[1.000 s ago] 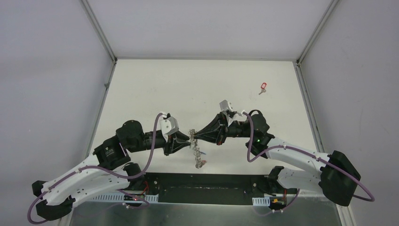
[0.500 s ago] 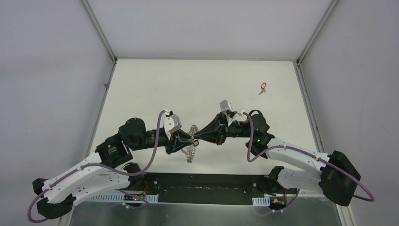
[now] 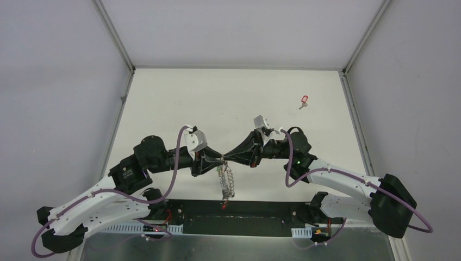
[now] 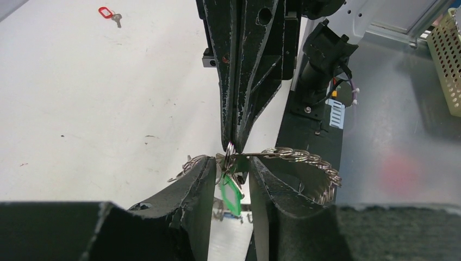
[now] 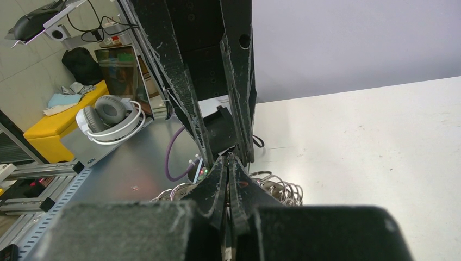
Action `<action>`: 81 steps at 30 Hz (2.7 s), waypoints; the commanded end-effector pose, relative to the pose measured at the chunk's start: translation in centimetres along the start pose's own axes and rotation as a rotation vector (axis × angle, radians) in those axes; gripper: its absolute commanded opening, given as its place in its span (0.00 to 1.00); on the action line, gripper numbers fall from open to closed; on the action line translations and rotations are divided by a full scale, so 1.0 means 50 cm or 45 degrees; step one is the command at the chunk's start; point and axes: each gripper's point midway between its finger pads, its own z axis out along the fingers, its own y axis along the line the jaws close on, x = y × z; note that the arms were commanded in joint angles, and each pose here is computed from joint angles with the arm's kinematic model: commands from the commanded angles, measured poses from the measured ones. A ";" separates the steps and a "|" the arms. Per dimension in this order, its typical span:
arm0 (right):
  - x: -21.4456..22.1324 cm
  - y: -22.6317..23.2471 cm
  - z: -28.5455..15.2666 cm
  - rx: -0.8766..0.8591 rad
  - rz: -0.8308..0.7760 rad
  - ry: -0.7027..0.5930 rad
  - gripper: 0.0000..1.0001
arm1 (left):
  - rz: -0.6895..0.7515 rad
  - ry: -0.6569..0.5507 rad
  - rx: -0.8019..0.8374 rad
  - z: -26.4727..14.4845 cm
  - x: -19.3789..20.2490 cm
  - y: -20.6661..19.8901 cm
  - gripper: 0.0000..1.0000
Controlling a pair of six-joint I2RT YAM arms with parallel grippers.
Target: Put the keys on the keyring
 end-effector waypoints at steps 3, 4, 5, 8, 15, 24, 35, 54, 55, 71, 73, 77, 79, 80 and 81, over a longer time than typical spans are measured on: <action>-0.074 0.029 0.003 -0.048 -0.130 -0.137 0.00 | 0.017 -0.070 0.041 0.007 -0.037 -0.013 0.27; -0.074 0.030 0.003 -0.050 -0.129 -0.136 0.00 | 0.016 -0.066 0.040 0.008 -0.034 -0.012 0.25; -0.073 0.030 0.003 -0.050 -0.128 -0.136 0.00 | 0.017 -0.062 0.042 0.009 -0.032 -0.012 0.22; -0.073 0.030 0.003 -0.049 -0.128 -0.136 0.00 | 0.021 -0.062 0.046 0.008 -0.032 -0.013 0.05; -0.069 0.018 -0.002 0.003 -0.114 -0.136 0.07 | 0.013 -0.017 -0.027 0.001 -0.034 0.004 0.00; -0.058 0.013 -0.017 0.076 -0.080 -0.083 0.46 | -0.009 0.381 -0.081 -0.005 0.005 0.020 0.00; -0.043 -0.012 0.012 0.073 0.013 -0.040 0.62 | -0.020 0.876 -0.111 -0.032 -0.004 0.032 0.00; -0.024 -0.006 0.060 -0.049 0.044 -0.058 0.42 | -0.081 0.987 -0.072 -0.023 -0.007 0.020 0.00; -0.024 -0.001 0.065 -0.065 0.041 -0.058 0.42 | -0.080 0.981 -0.069 -0.023 -0.008 0.019 0.00; -0.003 0.019 0.081 -0.139 0.013 -0.004 0.00 | -0.085 0.924 -0.097 -0.029 -0.009 0.020 0.10; -0.006 0.018 0.079 -0.126 0.005 -0.015 0.00 | -0.094 0.893 -0.130 -0.035 -0.010 0.024 0.27; -0.013 0.021 0.075 -0.119 -0.017 -0.031 0.00 | -0.101 0.736 -0.176 -0.048 -0.023 0.025 0.48; -0.014 0.022 0.073 -0.121 -0.019 -0.031 0.00 | -0.110 0.626 -0.204 -0.054 -0.033 0.026 0.53; -0.016 0.025 0.072 -0.125 -0.024 -0.033 0.00 | -0.123 0.558 -0.217 -0.058 -0.040 0.026 0.54; -0.016 0.025 0.072 -0.125 -0.023 -0.033 0.00 | -0.127 0.491 -0.226 -0.062 -0.047 0.026 0.56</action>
